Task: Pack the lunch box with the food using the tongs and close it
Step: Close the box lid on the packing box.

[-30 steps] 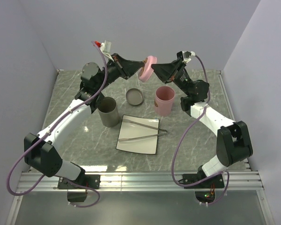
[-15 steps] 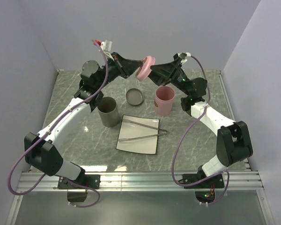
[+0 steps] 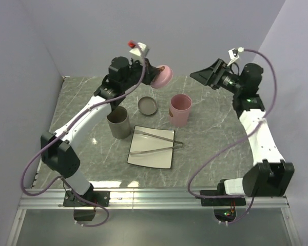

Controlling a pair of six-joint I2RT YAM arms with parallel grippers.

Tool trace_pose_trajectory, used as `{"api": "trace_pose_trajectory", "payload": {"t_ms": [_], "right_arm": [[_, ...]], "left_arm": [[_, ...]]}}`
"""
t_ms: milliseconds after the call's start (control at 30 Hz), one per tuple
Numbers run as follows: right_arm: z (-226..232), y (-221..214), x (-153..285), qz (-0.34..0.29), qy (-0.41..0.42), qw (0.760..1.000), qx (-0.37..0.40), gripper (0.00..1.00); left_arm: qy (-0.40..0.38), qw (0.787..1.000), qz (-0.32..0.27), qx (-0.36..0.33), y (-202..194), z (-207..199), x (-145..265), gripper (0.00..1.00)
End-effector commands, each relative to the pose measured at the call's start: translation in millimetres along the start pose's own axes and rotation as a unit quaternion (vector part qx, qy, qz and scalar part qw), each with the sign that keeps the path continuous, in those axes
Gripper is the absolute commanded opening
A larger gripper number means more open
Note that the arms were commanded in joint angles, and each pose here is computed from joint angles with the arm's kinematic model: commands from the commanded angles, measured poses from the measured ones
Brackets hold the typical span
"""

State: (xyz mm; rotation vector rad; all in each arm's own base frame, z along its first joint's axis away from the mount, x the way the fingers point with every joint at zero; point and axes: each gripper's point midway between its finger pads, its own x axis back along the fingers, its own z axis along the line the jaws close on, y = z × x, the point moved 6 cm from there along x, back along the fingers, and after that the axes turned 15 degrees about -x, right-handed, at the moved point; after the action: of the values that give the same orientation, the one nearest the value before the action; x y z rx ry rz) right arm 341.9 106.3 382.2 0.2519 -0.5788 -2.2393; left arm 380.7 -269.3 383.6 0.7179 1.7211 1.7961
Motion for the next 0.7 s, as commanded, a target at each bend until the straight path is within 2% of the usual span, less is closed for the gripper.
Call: {"api": "trace_pose_trajectory", "payload": {"t_ms": [0,67,167,200,267,467,667], "right_arm": [[13.0,-10.0,41.2,0.037,-0.065,0.986,0.149,1.0],[7.8,-9.9,50.4,0.049,-0.098,0.98,0.164,1.0],[2.3,-10.5,71.7,0.099,-0.158,0.962,0.201,1.0],[2.5,-13.0,81.4,0.119,-0.177,0.954,0.209,1.0],[-1.4,-7.9,100.3,0.101,-0.209,0.95,0.207,1.0],[8.0,5.1,135.4,0.019,-0.238,0.944,0.228,1.0],[5.6,6.9,143.8,0.005,-0.247,0.944,0.219,1.0]], "left_arm": [[0.016,0.995,0.034,-0.094,-3.2,-5.3,-14.0,0.01],[0.017,0.993,0.054,-0.104,-19.0,-7.7,-27.0,0.01],[0.0,0.99,0.069,-0.126,-29.5,-16.4,-46.3,0.01],[-0.005,0.987,0.089,-0.134,-44.4,-16.9,-54.0,0.01],[-0.013,0.984,0.089,-0.155,-46.8,-25.7,-62.5,0.01],[-0.034,0.975,0.107,-0.193,-77.1,-52.1,-86.2,0.0],[-0.036,0.972,0.113,-0.203,-92.8,-60.1,-100.7,0.0]]}}
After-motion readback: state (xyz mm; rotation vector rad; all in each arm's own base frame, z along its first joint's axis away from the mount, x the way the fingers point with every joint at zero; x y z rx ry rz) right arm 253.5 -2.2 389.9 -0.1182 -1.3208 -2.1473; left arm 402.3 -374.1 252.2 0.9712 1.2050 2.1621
